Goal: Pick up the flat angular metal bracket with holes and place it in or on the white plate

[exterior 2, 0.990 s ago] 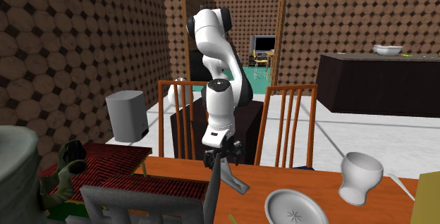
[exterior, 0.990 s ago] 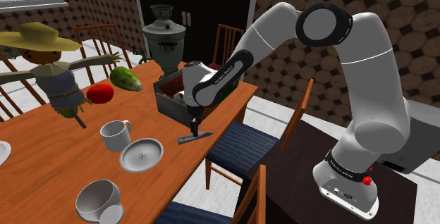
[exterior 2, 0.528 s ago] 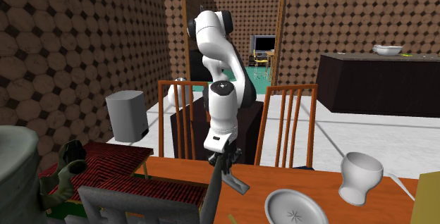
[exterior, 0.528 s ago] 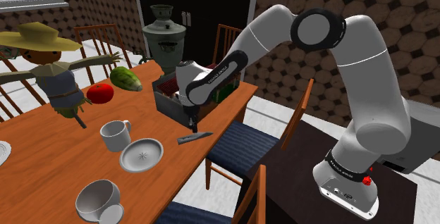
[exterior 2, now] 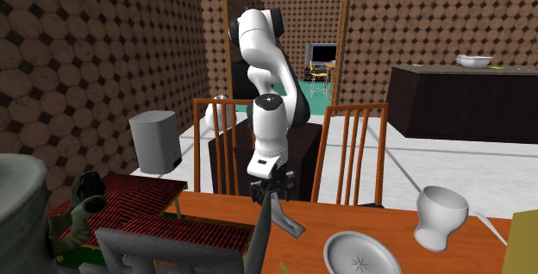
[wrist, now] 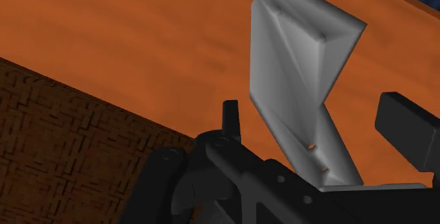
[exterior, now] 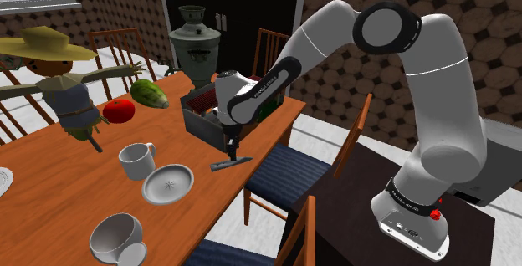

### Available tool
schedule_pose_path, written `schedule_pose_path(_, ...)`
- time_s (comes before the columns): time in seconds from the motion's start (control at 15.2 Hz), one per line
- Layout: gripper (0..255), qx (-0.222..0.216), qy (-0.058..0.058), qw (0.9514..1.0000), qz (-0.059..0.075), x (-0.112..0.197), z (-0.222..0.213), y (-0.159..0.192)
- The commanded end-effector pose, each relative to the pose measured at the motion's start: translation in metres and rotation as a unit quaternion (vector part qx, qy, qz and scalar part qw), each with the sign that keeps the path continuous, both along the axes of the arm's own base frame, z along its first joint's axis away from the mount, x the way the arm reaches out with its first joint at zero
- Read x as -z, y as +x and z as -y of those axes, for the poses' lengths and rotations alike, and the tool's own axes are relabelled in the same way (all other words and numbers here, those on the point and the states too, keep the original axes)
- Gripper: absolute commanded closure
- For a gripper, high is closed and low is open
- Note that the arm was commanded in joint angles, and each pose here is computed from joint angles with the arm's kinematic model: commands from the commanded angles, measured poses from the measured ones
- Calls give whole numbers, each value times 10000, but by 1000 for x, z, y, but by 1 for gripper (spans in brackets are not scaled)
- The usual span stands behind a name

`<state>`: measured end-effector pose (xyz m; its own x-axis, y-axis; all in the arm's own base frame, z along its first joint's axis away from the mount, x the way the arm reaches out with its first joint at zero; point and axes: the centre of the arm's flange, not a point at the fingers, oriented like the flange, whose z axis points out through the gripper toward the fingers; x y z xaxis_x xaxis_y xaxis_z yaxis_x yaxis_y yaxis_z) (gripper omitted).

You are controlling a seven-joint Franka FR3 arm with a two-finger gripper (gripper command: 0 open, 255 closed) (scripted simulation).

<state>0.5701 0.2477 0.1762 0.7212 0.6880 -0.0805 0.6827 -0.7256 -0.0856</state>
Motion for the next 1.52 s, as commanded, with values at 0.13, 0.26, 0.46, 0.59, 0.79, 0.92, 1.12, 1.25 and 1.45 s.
schedule_pose_path(0.13, 0, 26, 94, 9998, 160, 13, 7, -10)
schedule_pose_path(0.26, 0, 26, 94, 9998, 160, 24, 7, -11)
schedule_pose_path(0.46, 0, 26, 94, 9998, 160, 37, 6, -12)
schedule_pose_path(0.59, 0, 26, 94, 9998, 160, 37, 6, -12)
schedule_pose_path(0.79, 0, 26, 94, 9998, 160, 37, 6, -12)
schedule_pose_path(0.92, 0, 26, 94, 9998, 159, 37, 6, -12)
schedule_pose_path(1.12, 255, 26, 94, 9998, 159, 37, 6, -12)
schedule_pose_path(1.25, 255, 26, 94, 9998, 159, 37, 6, -12)
schedule_pose_path(1.45, 255, 26, 94, 9998, 159, 37, 6, -12)
